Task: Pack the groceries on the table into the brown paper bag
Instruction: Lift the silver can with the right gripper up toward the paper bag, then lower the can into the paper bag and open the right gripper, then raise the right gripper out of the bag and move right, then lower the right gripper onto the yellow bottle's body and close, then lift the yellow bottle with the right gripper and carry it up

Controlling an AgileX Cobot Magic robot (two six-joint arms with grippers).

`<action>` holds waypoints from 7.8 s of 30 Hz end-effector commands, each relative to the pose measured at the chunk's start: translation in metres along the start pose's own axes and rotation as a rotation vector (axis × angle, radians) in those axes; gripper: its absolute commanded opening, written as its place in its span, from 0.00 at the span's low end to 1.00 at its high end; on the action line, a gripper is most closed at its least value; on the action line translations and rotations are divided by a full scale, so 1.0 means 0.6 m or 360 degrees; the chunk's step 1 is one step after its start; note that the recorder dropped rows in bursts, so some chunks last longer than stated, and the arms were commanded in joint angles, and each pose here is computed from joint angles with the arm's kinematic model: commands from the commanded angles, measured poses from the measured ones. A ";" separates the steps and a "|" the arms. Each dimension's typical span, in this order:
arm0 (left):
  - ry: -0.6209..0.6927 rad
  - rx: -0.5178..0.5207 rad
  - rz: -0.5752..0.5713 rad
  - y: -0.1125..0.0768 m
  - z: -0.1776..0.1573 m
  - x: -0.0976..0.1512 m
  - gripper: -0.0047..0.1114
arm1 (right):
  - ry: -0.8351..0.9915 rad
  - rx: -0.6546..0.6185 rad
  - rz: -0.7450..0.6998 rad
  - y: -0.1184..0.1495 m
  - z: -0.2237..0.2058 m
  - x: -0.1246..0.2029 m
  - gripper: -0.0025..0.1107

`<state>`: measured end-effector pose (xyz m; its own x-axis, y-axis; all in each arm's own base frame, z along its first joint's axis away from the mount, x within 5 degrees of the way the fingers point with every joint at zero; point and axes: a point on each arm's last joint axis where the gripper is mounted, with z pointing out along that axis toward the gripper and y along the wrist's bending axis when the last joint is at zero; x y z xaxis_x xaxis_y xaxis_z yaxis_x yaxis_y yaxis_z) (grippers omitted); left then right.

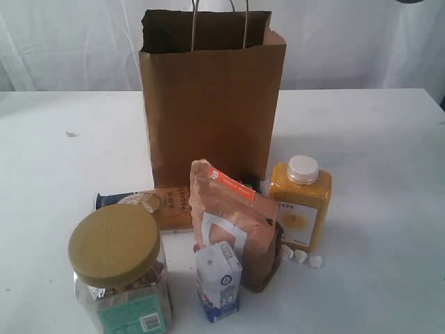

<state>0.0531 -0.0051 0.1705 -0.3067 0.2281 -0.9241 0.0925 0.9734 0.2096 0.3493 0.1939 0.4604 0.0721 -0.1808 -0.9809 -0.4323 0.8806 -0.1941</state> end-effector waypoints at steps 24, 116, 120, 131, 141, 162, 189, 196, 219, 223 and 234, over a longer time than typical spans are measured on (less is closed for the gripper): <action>-0.0005 -0.0004 -0.0006 0.000 0.000 0.001 0.04 | 0.0438 0.0001 0.0382 0.022 0.045 0.128 0.16; -0.0005 -0.0004 -0.0006 0.000 0.000 0.001 0.04 | 0.0405 -0.0023 0.0380 0.028 0.062 0.141 0.82; -0.0005 -0.0004 -0.0006 0.000 0.000 0.001 0.04 | 0.0284 -0.0025 0.0387 0.020 0.038 0.100 0.82; -0.0005 -0.0004 -0.0006 0.000 0.000 0.001 0.04 | 0.0494 0.0018 0.0522 0.002 -0.039 0.053 0.82; -0.0005 -0.0004 -0.0006 0.000 0.000 0.001 0.04 | 0.1214 -0.0058 -0.0108 -0.021 -0.166 0.049 0.82; -0.0005 -0.0004 -0.0006 0.000 0.000 0.001 0.04 | 0.1528 -0.0758 -0.0640 0.047 -0.180 0.257 0.82; -0.0005 -0.0004 -0.0006 0.000 0.000 0.001 0.04 | 0.1587 -0.0674 -0.0612 0.070 -0.116 0.389 0.79; -0.0005 -0.0004 -0.0006 0.000 0.000 0.001 0.04 | 0.1560 -0.0600 -0.0502 0.072 -0.108 0.392 0.75; -0.0005 -0.0004 -0.0006 0.000 0.000 0.001 0.04 | 0.1702 -0.0561 -0.0496 0.070 -0.128 0.418 0.63; -0.0005 -0.0004 -0.0006 0.000 0.000 0.001 0.04 | 0.1690 -0.0526 -0.0441 0.070 -0.127 0.420 0.61; -0.0005 -0.0004 -0.0006 0.000 0.000 0.001 0.04 | 0.1662 -0.0489 -0.0427 0.069 -0.125 0.418 0.29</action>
<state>0.0531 -0.0051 0.1705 -0.3067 0.2281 -0.9241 0.0925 0.9734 0.2096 0.2811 0.1543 0.2076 -0.5298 -0.7605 -0.3754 -0.7408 0.6305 -0.2317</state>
